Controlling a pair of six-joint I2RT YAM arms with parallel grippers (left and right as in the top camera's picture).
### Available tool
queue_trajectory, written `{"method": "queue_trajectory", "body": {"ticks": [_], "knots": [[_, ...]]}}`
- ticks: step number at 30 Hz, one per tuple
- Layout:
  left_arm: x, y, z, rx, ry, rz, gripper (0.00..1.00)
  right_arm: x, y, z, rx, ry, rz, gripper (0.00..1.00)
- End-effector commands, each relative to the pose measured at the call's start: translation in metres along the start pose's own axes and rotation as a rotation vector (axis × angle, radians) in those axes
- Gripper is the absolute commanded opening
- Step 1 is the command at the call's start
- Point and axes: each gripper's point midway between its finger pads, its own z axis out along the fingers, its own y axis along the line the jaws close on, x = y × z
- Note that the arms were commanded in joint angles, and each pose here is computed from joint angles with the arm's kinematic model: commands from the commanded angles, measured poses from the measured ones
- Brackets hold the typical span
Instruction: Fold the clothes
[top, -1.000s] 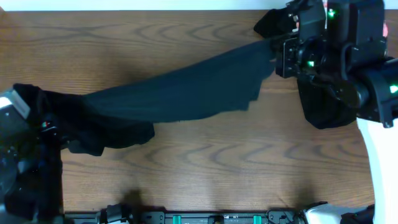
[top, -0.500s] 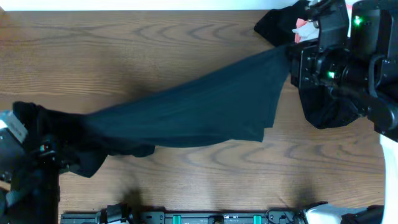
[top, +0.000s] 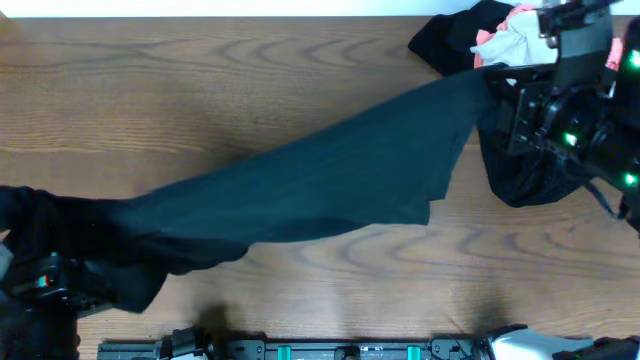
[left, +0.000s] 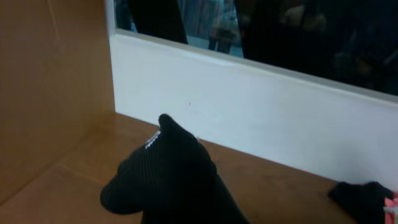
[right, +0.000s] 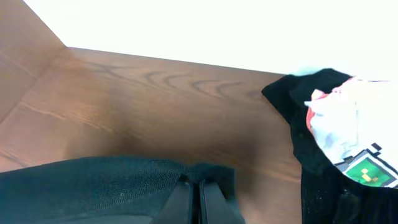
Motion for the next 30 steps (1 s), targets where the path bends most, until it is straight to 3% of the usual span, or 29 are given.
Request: {"method": "queue_trajectory", "body": {"ticks": [1, 9, 15, 22, 30], "knots": [[0.004, -0.001, 0.009, 0.002, 0.058, 0.004, 0.06, 0.000, -0.006, -0.008, 0.030, -0.009, 0.018, 0.02], [0.007, 0.011, -0.008, -0.070, 0.067, -0.053, 0.06, 0.015, -0.007, -0.025, 0.036, 0.014, 0.062, 0.02], [0.038, 0.024, -0.015, -0.145, 0.191, -0.112, 0.06, 0.040, -0.019, -0.032, 0.106, 0.100, 0.129, 0.01], [0.072, 0.036, -0.023, -0.225, 0.328, -0.133, 0.06, 0.062, -0.020, -0.017, 0.119, 0.207, 0.138, 0.01], [0.081, 0.038, -0.005, -0.246, 0.407, -0.152, 0.06, 0.081, -0.027, 0.020, 0.153, 0.324, 0.147, 0.02]]}}
